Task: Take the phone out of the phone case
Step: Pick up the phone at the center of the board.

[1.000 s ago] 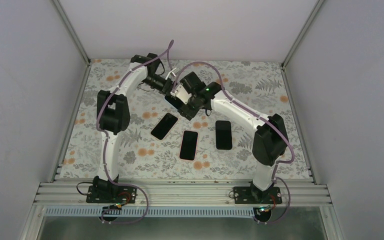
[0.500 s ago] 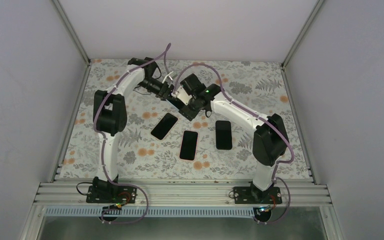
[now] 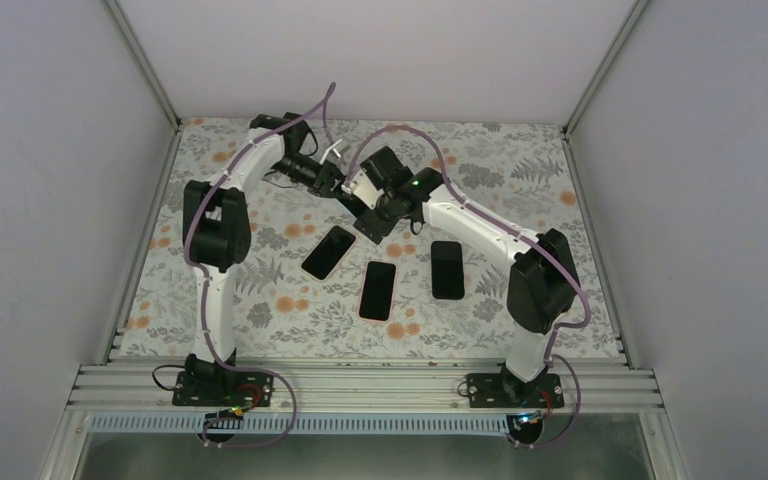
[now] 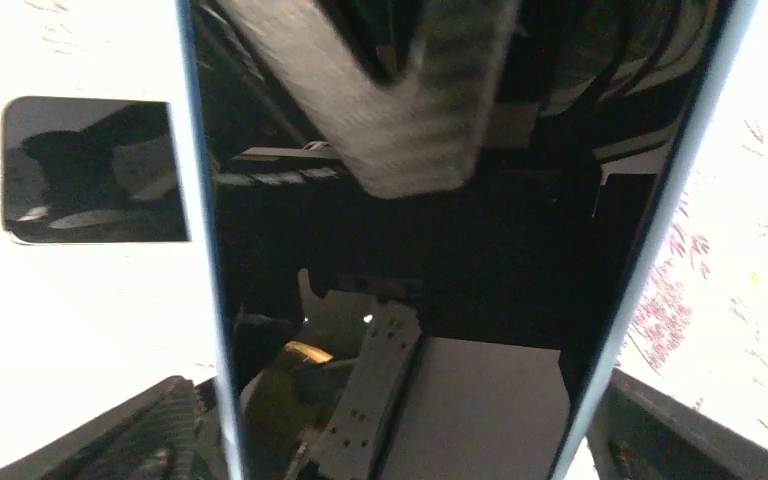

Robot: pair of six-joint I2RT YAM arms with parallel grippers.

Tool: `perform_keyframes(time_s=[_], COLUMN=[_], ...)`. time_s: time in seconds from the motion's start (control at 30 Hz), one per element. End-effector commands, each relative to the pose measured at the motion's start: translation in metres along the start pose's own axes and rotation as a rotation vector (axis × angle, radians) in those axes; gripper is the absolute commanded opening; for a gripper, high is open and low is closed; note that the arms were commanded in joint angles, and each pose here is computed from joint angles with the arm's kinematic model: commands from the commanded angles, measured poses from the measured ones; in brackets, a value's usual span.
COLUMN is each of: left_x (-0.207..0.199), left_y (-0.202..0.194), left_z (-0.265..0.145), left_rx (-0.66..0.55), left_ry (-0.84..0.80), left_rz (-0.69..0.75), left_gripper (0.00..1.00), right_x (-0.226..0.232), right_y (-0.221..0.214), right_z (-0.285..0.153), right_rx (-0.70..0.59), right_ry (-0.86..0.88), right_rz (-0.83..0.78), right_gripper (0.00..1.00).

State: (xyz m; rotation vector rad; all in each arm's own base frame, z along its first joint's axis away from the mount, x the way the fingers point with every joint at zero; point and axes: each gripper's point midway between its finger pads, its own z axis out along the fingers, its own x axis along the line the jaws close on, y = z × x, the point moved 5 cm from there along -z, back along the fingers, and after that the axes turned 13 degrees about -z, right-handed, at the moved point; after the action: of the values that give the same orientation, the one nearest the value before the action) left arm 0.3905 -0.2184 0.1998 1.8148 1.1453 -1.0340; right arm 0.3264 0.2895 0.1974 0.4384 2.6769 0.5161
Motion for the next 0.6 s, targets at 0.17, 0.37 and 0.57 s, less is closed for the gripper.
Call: perform_keyframes(time_s=[0.17, 0.37, 0.57], left_x=[-0.036, -0.056, -0.073], left_y=[-0.015, -0.052, -0.074], left_z=[-0.015, -0.031, -0.036], left_rx=[-0.006, 0.039, 0.063], left_ry=[0.074, 0.237, 0.302], left_rz=[0.302, 0.569, 0.679], left_gripper=[0.02, 0.02, 0.02], right_x=[0.015, 0.029, 0.033], right_y=[-0.03, -0.06, -0.053], right_z=[-0.041, -0.062, -0.049], right_rx=[-0.081, -0.151, -0.18], right_ry=[0.278, 0.4, 0.496], right_rz=[-0.032, -0.092, -0.075], right_gripper=[1.0, 1.0, 0.99])
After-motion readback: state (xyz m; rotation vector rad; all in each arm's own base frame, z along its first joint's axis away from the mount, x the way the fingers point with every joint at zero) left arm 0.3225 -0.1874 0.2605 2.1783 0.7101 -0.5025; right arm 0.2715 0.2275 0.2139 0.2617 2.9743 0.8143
